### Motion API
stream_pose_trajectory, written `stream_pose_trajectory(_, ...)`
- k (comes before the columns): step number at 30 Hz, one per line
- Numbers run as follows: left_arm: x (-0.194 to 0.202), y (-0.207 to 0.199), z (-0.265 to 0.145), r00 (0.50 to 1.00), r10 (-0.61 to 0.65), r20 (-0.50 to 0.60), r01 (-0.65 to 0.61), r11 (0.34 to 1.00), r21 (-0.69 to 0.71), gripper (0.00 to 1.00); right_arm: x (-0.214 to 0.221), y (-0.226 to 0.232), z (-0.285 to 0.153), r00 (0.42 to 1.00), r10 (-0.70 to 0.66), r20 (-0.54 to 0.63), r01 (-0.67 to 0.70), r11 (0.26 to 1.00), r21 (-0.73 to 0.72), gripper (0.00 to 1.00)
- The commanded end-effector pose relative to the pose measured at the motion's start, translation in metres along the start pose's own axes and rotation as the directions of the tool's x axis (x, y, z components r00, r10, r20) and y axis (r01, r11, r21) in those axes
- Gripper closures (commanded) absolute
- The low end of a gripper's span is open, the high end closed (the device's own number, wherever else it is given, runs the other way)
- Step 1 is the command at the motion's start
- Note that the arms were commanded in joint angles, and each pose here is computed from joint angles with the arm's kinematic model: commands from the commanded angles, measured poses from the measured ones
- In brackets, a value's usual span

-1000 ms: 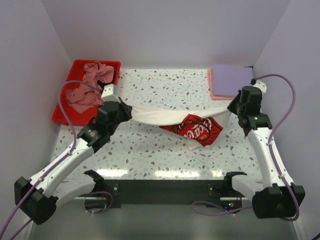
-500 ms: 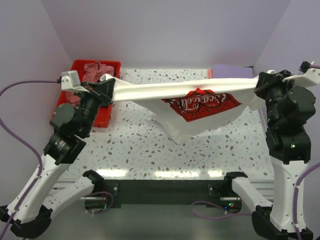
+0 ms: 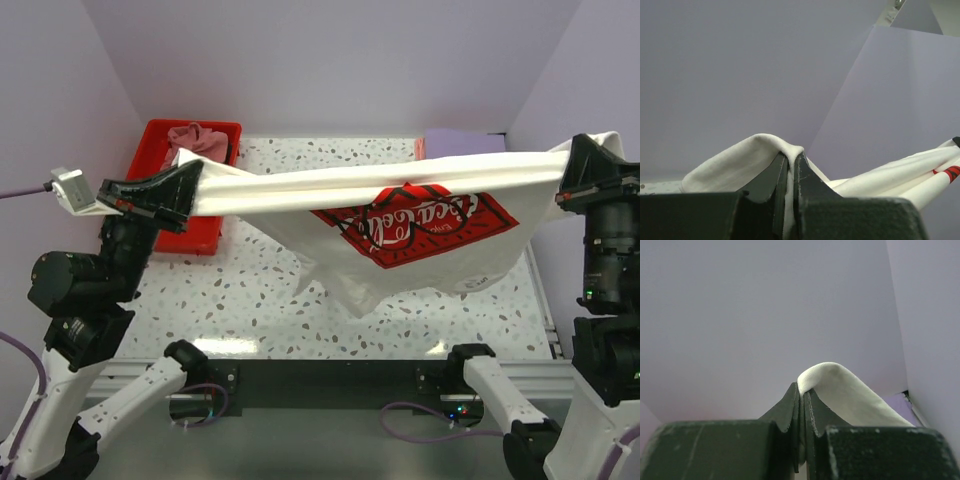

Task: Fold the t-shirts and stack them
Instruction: Flatten the tshirt out

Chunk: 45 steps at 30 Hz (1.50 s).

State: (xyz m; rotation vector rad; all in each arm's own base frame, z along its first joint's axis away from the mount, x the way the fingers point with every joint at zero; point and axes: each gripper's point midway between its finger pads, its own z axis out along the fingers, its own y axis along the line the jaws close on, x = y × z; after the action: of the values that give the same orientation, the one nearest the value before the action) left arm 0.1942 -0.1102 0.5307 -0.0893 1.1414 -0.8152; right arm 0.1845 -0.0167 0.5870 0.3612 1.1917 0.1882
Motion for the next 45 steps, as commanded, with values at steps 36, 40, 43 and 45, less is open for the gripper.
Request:
stream_pose_trajectory(36,0.339,0.235,0.022,0.713,-0.211,-0.669,-0.32,0.751,-0.577,0.0,0.446,-0.077,0.058,0.492,-0.067,-0.868,0.183,0.983,0.028,0.01)
stream_pose_trajectory(40,0.367,0.228,0.028,0.661,-0.221,-0.717,-0.279,0.814,-0.509,0.0,0.473,-0.076,0.02,0.427,-0.058,-0.902,0.191,0.981,0.027,0.01)
stream_pose_trajectory(43,0.388,0.23,0.03,0.624,-0.231,-0.747,-0.267,0.835,-0.481,0.0,0.493,-0.08,-0.004,0.368,-0.059,-0.928,0.192,0.981,0.014,0.01)
stream_pose_trajectory(45,0.406,0.234,0.027,0.591,-0.244,-0.769,-0.262,0.844,-0.469,0.0,0.507,-0.086,-0.016,0.328,-0.061,-0.943,0.204,0.979,0.007,0.01)
